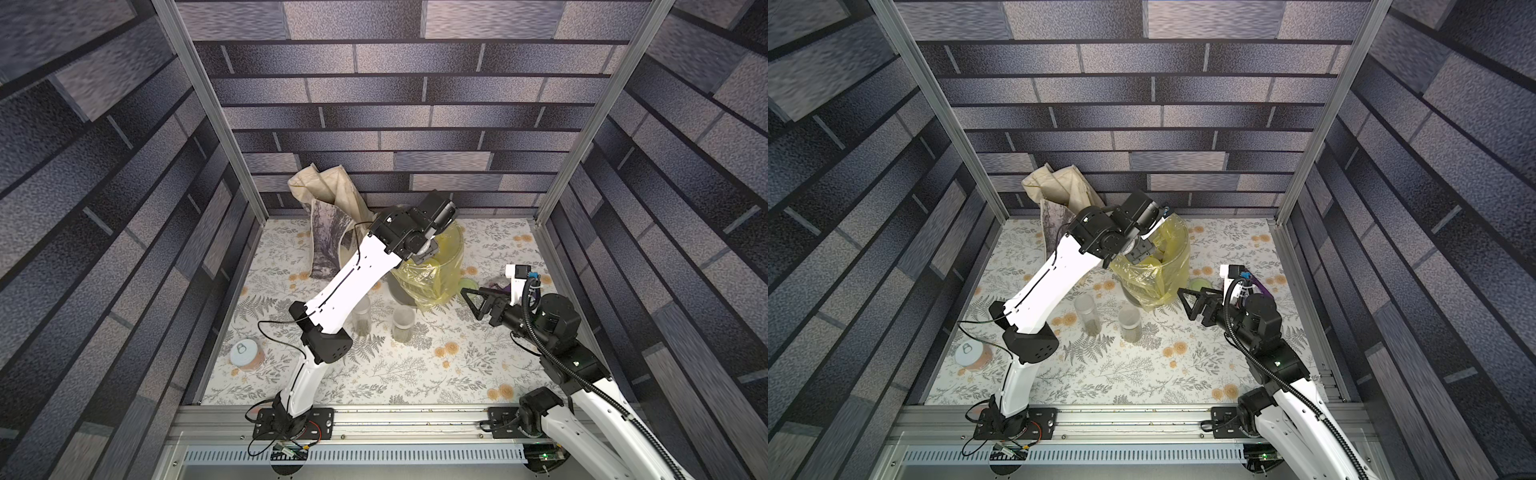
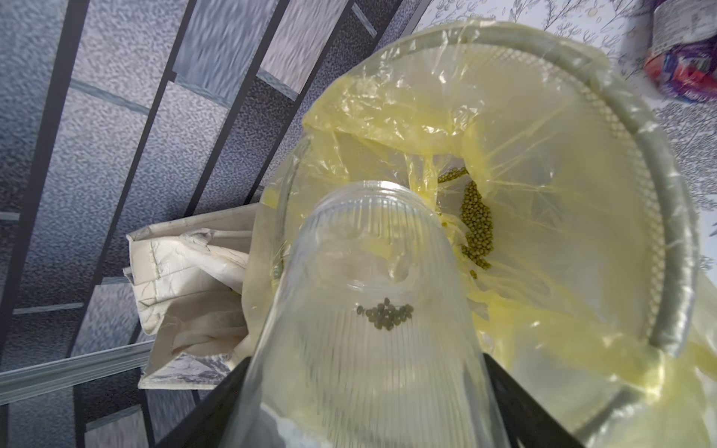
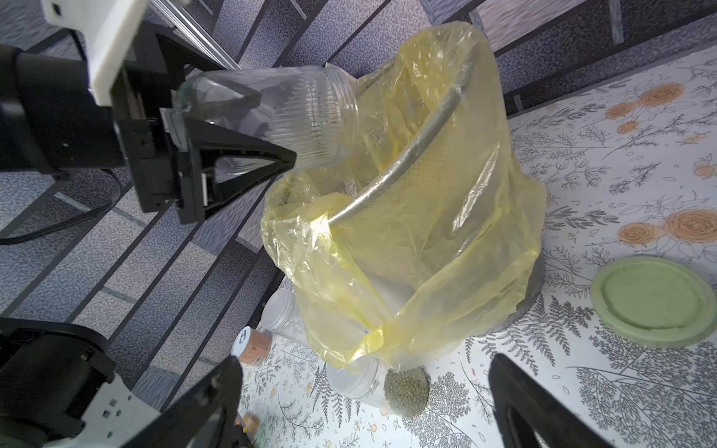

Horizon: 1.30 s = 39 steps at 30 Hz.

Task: Empty moldy mung beans from jars
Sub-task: Pour the moldy mung beans from the jar into the trash bin.

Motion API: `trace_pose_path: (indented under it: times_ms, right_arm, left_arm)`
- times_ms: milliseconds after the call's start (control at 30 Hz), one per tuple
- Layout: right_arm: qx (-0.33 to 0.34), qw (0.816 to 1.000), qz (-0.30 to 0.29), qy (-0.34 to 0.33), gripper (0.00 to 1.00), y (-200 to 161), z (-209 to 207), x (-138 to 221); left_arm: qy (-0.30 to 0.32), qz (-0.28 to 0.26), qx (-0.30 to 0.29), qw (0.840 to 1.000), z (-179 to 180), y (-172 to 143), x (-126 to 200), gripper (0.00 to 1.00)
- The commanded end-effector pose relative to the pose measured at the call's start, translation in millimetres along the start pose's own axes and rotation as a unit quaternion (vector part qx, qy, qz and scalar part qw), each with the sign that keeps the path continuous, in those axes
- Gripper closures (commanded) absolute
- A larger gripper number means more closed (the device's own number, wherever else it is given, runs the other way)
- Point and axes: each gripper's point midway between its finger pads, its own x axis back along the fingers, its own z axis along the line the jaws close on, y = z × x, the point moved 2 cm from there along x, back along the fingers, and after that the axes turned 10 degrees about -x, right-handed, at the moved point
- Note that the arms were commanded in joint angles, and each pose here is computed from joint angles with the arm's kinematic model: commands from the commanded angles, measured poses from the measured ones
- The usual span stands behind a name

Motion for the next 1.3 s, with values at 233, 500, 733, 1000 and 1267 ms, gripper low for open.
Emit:
trace_pose_path:
  times_ms: [233, 500, 733, 1000, 1267]
  right_arm:
    - [0.012, 1.000, -0.002, 0.003, 0.00, -0.4, 4.3, 6.4]
    - [0.009, 1.000, 0.003, 0.002, 0.00, -1.8, 3.1, 4.8]
    - [0.004, 1.000, 0.000, 0.000, 0.00, -0.4, 2.6, 3.5]
    - [0.007, 1.000, 0.000, -0.003, 0.00, 1.5, 4.6, 5.6]
    - [0.010, 1.000, -0.001, -0.002, 0.00, 2.7, 6.4, 7.1]
  left_arm:
    - [-0.098, -0.138, 0.198, 0.966, 28.2, 13.3, 33.7, 0.27]
    - [-0.072, -0.160, 0.206, 0.963, 34.5, 2.0, 43.9, 0.26]
    - [0.024, -0.015, 0.072, 0.997, 24.0, -17.5, 10.8, 0.25]
    - [-0.011, -0.040, 0.129, 0.991, 38.6, -11.8, 19.5, 0.24]
    - [-0.077, -0.108, 0.196, 0.972, 40.8, 3.2, 33.5, 0.24]
